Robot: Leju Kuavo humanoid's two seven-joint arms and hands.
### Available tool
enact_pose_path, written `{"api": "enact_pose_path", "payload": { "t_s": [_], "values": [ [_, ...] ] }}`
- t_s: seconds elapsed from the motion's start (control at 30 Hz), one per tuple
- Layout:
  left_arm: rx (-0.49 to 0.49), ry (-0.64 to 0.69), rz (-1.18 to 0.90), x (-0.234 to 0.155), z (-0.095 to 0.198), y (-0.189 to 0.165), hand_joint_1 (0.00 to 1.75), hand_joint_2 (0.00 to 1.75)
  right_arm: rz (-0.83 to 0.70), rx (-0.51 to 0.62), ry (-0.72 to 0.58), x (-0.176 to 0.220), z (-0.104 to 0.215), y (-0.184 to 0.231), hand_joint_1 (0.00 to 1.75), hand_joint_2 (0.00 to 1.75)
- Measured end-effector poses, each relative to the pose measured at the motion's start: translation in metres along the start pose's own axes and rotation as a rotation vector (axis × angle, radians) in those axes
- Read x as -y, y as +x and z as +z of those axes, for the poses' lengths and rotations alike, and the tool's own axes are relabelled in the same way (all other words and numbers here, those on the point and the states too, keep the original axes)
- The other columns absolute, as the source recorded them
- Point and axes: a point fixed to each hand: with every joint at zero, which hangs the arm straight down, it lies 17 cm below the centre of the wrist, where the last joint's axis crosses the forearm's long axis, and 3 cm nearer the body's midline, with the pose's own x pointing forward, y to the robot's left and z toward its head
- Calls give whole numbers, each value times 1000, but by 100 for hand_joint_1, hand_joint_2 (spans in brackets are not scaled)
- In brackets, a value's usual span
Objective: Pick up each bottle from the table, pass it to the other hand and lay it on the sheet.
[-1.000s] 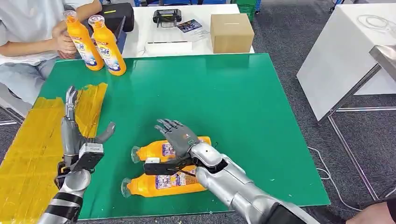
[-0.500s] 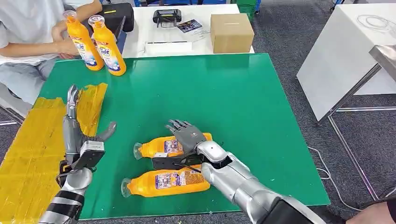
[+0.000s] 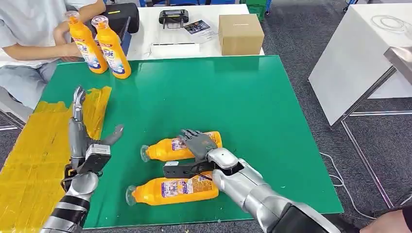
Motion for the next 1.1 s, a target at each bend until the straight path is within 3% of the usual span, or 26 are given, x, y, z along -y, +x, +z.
{"api": "enact_pose_path", "payload": {
  "t_s": [0.03, 0.1, 0.17, 0.33, 0.43, 0.53, 0.8, 1.1],
  "values": [
    [-1, 0, 1, 0, 0, 0, 0, 175, 4, -5, 2, 0, 0, -2, 0, 175],
    [-3, 0, 4, 1, 0, 0, 0, 175, 13, -19, 12, -3, 1, -6, 45, 175],
    [-6, -1, 8, 2, 1, 0, 0, 175, 23, -34, 22, -5, 1, -10, 124, 175],
    [-12, -6, 9, 4, 3, -2, 0, 175, 60, -81, 31, -5, 1, -22, 145, 175],
    [-16, -8, 10, 5, 4, -2, 0, 175, 83, -107, 32, -3, 1, -30, 145, 175],
    [-20, -11, 10, 6, 5, -4, 0, 175, 97, -124, 32, -1, 1, -34, 173, 175],
    [-23, -15, 13, 8, 6, -4, 0, 175, 114, -133, 22, 2, 1, -38, 175, 175],
    [-35, -66, 60, 19, 13, -3, 0, 175, -25, -105, -172, 37, -2, -32, 175, 175]
  ]
}}
